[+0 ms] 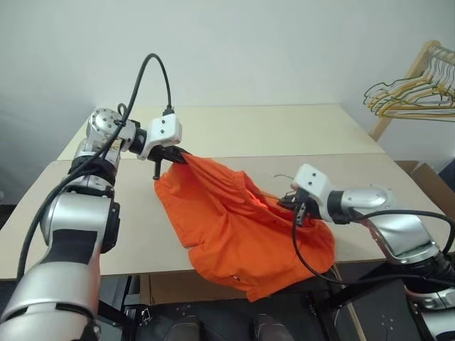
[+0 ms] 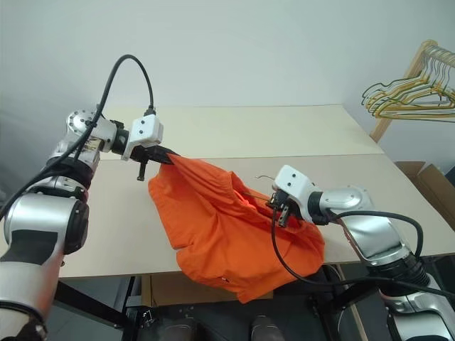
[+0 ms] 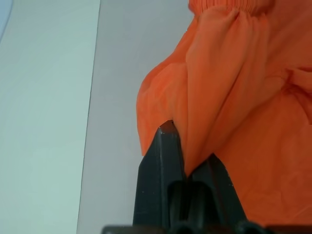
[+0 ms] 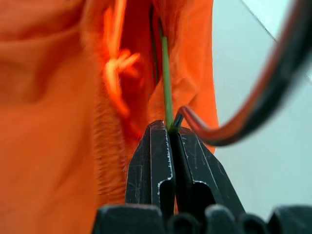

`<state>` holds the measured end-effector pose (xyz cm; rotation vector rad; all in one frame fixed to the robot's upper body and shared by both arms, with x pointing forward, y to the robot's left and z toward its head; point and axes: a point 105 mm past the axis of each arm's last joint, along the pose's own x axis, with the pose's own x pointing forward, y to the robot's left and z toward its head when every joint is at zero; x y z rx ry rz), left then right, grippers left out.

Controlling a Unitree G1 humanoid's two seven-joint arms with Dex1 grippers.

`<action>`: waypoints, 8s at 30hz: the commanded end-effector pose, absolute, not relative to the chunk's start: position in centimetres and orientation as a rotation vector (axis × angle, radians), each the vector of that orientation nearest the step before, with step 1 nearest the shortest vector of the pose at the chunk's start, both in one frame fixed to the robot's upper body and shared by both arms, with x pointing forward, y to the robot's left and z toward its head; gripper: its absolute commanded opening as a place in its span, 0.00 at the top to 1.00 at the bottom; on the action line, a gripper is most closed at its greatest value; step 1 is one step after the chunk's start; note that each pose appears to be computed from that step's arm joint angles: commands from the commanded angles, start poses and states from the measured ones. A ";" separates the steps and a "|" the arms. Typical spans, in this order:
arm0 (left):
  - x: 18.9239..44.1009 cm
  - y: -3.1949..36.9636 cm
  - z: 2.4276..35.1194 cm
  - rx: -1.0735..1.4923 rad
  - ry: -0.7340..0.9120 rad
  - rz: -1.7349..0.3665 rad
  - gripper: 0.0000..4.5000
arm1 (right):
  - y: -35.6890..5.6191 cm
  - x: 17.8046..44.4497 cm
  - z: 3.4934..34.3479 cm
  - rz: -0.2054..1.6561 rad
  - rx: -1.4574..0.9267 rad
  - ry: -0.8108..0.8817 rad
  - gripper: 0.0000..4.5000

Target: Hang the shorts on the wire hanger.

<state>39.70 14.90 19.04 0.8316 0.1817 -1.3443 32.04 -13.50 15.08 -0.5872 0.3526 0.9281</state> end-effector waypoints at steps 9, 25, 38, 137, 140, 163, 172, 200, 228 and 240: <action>40.3 13.6 20.0 0.845 0.081 -1.306 0.99 | -12.5 30.9 18.8 1.068 -0.647 0.302 1.00; 40.3 14.6 19.0 0.878 0.122 -1.277 0.99 | -11.8 31.3 20.7 1.078 -0.502 0.258 1.00; 39.8 17.9 17.6 0.919 0.277 -1.243 0.59 | -12.7 30.1 22.3 1.130 -0.409 0.298 1.00; 39.0 7.5 25.1 0.558 -0.180 -1.493 0.17 | -20.6 23.5 17.8 0.864 -0.227 0.700 1.00; 40.1 7.7 27.3 0.445 -0.303 -1.346 0.01 | -21.8 21.7 16.6 0.745 -0.053 0.706 1.00; 32.4 6.3 31.0 -0.212 -0.414 -1.315 0.01 | -38.5 22.3 19.9 -0.324 0.282 0.529 1.00; 32.3 6.4 30.8 -0.215 -0.405 -1.296 0.01 | -42.9 24.8 24.0 -0.557 0.646 0.434 1.00; 32.2 6.5 30.3 -0.169 -0.368 -1.298 0.00 | -45.2 22.1 24.4 -1.107 0.553 0.345 0.36; 32.3 11.5 23.6 0.232 -0.228 -0.987 0.00 | -21.2 32.0 24.9 0.233 -0.578 -0.129 0.01; 31.6 13.0 22.4 0.290 -0.173 -0.944 0.00 | -19.7 30.6 23.2 0.585 -0.512 -0.031 0.01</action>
